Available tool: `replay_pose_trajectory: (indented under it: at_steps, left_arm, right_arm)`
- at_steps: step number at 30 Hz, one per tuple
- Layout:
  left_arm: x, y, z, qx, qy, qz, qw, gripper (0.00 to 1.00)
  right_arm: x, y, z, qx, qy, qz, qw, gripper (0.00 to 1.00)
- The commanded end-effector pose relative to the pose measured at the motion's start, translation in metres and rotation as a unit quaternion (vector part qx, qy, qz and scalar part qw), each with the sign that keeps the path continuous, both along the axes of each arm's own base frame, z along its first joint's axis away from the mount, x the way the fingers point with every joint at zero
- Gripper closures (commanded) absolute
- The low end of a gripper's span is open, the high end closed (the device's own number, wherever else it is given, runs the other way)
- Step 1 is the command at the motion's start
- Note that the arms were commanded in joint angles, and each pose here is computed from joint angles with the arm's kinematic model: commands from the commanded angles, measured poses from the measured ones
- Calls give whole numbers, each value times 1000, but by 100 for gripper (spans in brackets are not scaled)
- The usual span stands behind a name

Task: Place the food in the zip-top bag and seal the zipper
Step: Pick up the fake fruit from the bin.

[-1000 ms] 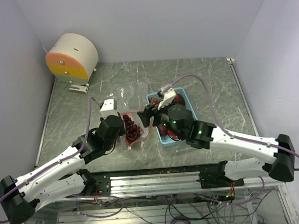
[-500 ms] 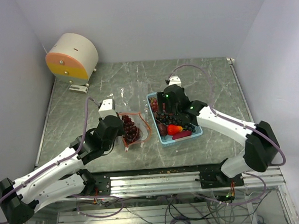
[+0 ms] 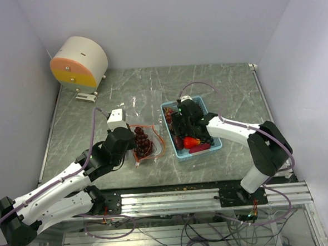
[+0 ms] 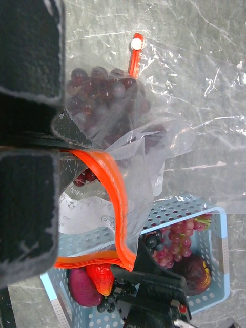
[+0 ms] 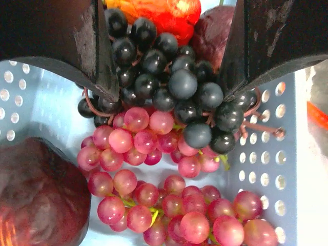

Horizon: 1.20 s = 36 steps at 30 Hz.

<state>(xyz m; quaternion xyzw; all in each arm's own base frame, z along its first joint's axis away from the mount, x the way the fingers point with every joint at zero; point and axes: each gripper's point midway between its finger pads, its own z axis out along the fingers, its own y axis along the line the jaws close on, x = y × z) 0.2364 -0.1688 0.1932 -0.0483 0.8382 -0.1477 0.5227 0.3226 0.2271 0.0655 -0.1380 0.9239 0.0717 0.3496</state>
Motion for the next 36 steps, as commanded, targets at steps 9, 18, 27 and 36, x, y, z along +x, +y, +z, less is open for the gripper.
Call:
replay_pose_trajectory:
  at_steps: [9,18,27,36]
  left_arm:
    - [2,5,13,-4,-17,10,1000,93]
    - [1,5,10,-5,-13,11,1000,93]
    - [2,5,9,-3,-12,15,1000,93]
    - [5,-3,7,-9,-7,9,1000,93]
  right_arm:
    - [1,0,-27,-11,28,7,1000,71]
    - [3,-10,54,39,-61,-17,997,100]
    - [-29,18,183,204,-169,89,960,100]
    - [-80,62,276,376,-218,235,869,100]
